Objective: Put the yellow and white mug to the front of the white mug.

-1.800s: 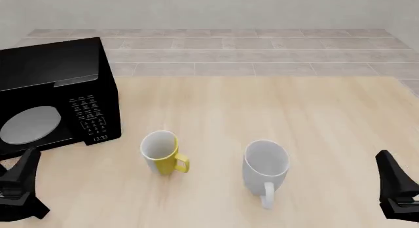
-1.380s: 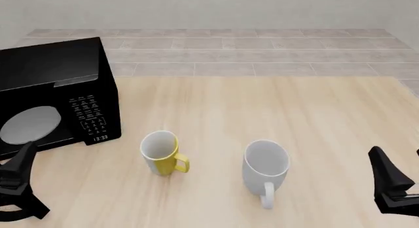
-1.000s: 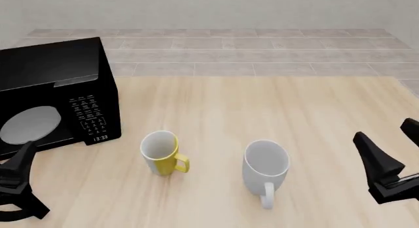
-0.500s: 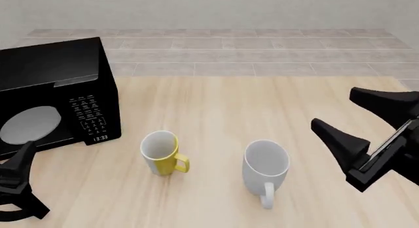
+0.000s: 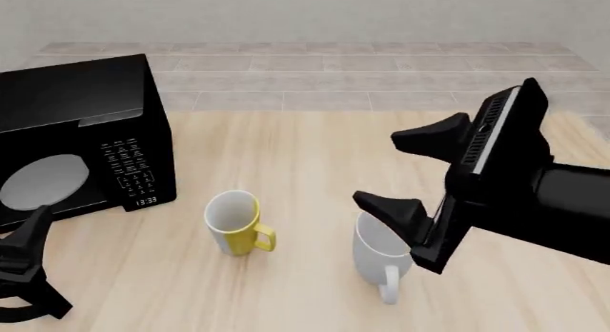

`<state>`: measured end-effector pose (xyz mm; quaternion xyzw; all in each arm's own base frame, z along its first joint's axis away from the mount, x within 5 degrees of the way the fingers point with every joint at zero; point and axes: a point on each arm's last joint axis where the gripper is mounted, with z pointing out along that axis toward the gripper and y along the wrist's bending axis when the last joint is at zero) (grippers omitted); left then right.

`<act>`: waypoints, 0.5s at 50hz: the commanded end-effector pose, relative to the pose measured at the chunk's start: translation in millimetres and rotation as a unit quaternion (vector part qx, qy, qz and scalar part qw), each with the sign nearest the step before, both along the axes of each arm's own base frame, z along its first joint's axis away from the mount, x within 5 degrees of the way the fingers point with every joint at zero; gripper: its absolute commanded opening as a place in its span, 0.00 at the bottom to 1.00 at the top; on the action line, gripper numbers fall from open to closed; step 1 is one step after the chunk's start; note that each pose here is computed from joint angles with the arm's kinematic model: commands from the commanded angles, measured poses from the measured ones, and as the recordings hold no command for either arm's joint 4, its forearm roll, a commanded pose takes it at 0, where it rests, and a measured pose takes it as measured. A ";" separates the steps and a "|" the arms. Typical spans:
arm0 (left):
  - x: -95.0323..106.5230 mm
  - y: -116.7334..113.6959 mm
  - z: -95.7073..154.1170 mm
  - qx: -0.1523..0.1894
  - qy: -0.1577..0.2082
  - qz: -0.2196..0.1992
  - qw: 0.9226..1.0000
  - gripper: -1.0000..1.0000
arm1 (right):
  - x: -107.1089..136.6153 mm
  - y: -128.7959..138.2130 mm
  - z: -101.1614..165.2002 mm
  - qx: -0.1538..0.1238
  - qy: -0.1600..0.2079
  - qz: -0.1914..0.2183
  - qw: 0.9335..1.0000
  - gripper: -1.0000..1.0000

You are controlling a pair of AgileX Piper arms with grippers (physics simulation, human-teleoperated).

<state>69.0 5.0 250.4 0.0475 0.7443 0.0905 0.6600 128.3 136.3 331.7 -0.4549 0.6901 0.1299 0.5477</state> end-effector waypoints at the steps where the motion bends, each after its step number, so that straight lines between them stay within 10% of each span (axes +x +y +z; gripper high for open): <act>1: 0.0 0.0 0.0 0.000 0.000 0.000 1.000 1.00 | 4.1 37.4 2.8 -0.033 0.031 0.051 0.998 1.00; 25: 0.0 0.0 0.0 0.000 0.000 0.000 1.000 1.00 | 29.1 75.2 -1.4 -0.063 0.072 0.050 0.994 1.00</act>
